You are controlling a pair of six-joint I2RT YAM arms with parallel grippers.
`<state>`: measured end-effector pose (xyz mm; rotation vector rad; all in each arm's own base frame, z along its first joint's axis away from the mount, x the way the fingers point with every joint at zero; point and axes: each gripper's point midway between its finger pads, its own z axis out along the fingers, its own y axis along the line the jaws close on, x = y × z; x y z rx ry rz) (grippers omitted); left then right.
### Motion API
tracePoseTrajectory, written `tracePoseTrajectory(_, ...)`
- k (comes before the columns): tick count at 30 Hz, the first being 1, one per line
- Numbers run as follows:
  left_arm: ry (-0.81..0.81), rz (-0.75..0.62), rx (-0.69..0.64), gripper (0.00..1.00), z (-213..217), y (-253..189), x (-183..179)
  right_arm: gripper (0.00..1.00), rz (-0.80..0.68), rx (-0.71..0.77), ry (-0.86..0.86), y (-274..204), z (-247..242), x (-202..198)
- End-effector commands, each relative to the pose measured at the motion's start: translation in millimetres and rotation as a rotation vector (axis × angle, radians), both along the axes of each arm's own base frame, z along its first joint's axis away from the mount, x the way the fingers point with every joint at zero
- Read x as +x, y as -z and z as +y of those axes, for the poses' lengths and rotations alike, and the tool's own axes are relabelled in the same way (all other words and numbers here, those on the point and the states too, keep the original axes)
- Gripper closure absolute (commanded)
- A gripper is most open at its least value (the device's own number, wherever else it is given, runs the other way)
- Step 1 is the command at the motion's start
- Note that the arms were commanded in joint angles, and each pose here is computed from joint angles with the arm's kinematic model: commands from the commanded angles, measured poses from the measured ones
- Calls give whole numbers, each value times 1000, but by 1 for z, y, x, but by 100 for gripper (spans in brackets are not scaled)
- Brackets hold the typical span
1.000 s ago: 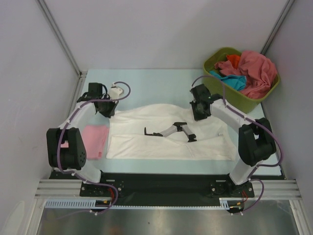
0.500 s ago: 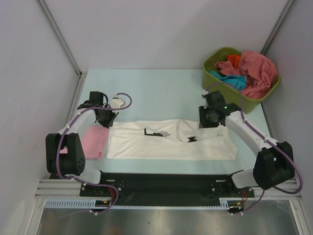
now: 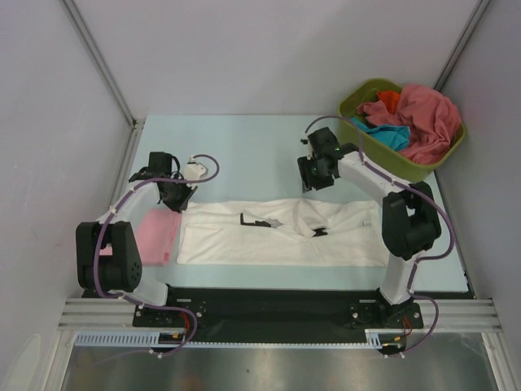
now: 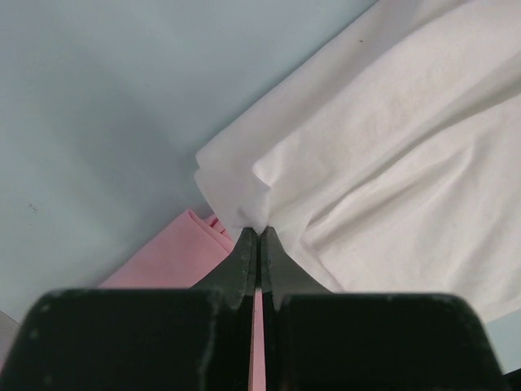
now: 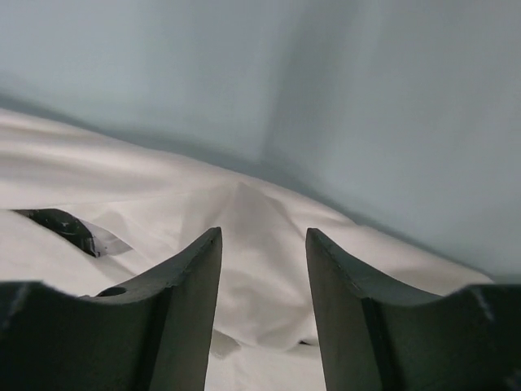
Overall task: Fold and stack the t-shirts
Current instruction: Fold the tshirt
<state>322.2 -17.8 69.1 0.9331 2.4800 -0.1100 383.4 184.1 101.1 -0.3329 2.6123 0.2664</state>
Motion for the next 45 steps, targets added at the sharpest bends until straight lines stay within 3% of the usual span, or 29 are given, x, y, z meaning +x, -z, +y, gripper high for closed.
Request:
tracePoseTrajectory(1,3,-62,2,100,0,-18,12,49,13,24,-111,5,32,1)
tracePoseTrajectory(9,4,-62,13,100,2,-18,13,55,136,57,-97,34,41,-12)
tracePoseTrajectory(11,6,-67,13,100,1,-20,15,70,131,53,-76,34,38,-13)
tracePoseTrajectory(12,6,-63,13,100,1,-19,14,83,130,38,-56,35,34,-12)
tracePoseTrajectory(15,6,-67,16,100,2,-20,16,100,152,14,-9,38,20,-13)
tracePoseTrajectory(23,20,-71,39,100,5,-24,15,100,59,-47,231,-19,-43,-35)
tracePoseTrajectory(30,41,-78,34,99,3,-26,18,100,166,-76,516,5,-92,-144)
tracePoseTrajectory(36,58,-89,32,100,2,-28,20,100,196,20,707,12,-98,-189)
tracePoseTrajectory(38,61,-90,36,100,3,-28,21,96,257,32,719,23,-94,-204)
tracePoseTrajectory(42,63,-96,32,100,2,-29,21,54,290,16,766,24,-101,-216)
tracePoseTrajectory(45,63,-92,32,100,2,-28,18,45,183,67,818,5,-116,-191)
